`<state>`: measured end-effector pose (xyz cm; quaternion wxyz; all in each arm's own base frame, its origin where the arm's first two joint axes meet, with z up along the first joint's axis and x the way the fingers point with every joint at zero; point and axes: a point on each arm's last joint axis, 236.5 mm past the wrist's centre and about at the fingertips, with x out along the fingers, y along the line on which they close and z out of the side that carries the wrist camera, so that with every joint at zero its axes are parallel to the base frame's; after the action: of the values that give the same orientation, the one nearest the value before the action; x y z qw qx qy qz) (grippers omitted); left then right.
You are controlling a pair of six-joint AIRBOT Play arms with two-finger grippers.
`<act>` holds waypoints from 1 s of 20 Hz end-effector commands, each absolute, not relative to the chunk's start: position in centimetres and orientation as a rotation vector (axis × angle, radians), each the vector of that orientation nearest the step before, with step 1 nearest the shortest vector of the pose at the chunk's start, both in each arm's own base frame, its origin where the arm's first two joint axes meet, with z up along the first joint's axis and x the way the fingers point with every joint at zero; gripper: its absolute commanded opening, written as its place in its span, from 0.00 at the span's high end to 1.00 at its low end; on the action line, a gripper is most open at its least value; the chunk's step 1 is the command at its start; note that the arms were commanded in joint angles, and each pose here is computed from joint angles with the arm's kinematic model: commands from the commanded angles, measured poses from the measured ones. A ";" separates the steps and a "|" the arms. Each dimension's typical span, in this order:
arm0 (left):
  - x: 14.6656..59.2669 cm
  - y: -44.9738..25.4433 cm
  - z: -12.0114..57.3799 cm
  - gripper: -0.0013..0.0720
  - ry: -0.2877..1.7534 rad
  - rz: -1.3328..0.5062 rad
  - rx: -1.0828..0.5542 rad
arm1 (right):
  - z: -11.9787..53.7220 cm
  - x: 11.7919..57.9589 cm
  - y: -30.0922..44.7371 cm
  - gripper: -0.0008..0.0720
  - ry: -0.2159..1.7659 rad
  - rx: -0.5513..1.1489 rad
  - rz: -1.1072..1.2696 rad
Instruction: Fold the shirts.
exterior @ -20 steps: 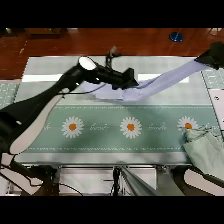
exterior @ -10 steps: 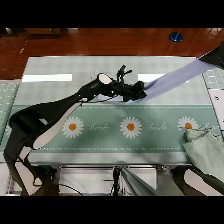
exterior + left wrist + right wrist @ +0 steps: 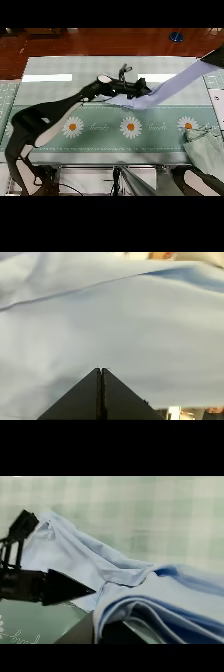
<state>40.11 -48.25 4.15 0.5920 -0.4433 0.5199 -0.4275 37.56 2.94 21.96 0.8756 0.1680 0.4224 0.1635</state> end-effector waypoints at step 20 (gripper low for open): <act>40.4 -16.0 28.3 0.94 0.643 -1.003 -0.557 | 6.8 42.8 37.5 0.25 1.004 0.454 0.787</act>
<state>40.60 -15.73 31.29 0.7790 -0.3003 0.2586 -0.4859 43.33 38.02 4.76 0.7863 0.1967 0.4670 0.3535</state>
